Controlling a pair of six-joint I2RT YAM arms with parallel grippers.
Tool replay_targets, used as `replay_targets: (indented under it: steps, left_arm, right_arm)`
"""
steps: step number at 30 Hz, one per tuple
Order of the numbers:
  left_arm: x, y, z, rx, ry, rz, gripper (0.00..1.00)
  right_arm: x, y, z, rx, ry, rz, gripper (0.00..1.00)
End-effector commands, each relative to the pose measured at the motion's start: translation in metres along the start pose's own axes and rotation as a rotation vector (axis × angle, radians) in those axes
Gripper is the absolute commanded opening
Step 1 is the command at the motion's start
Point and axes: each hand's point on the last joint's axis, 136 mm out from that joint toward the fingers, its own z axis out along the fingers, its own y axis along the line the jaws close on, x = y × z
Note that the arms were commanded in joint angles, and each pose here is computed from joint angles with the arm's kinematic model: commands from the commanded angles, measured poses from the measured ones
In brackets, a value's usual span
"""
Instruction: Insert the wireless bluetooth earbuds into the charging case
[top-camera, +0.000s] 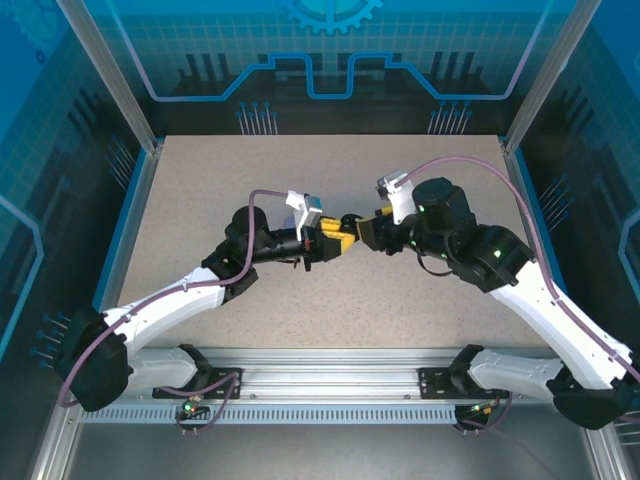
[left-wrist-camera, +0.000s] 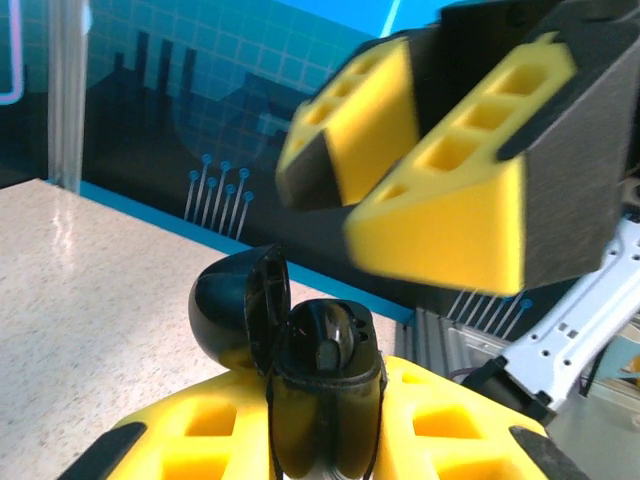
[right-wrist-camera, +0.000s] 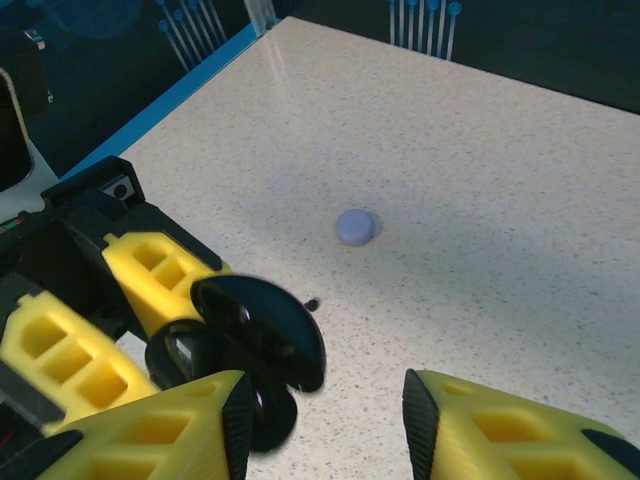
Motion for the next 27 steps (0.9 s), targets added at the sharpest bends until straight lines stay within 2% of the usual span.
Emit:
replay_targets:
  steps: [1,7,11,20,27]
  left_arm:
    - [-0.011,0.014,-0.001,-0.101,-0.020,0.030,0.02]
    - [-0.013,0.034,-0.020,-0.186,-0.012,-0.045,0.02]
    - [-0.016,0.041,-0.038,-0.221,-0.007,-0.076,0.02]
    - [-0.024,0.040,-0.078,-0.278,-0.013,-0.098,0.03]
    - [-0.022,0.034,-0.094,-0.304,-0.032,-0.116,0.03]
  right_arm:
    - [-0.007,-0.022,-0.011,0.098,-0.070,0.051,0.47]
    - [0.015,-0.054,-0.001,0.205,0.002,0.131,0.48]
    - [0.031,-0.062,0.020,0.196,0.071,0.160,0.49]
    - [0.071,-0.035,0.113,-0.001,0.249,0.215,0.49]
    - [0.105,-0.010,0.180,-0.049,0.414,0.228,0.50]
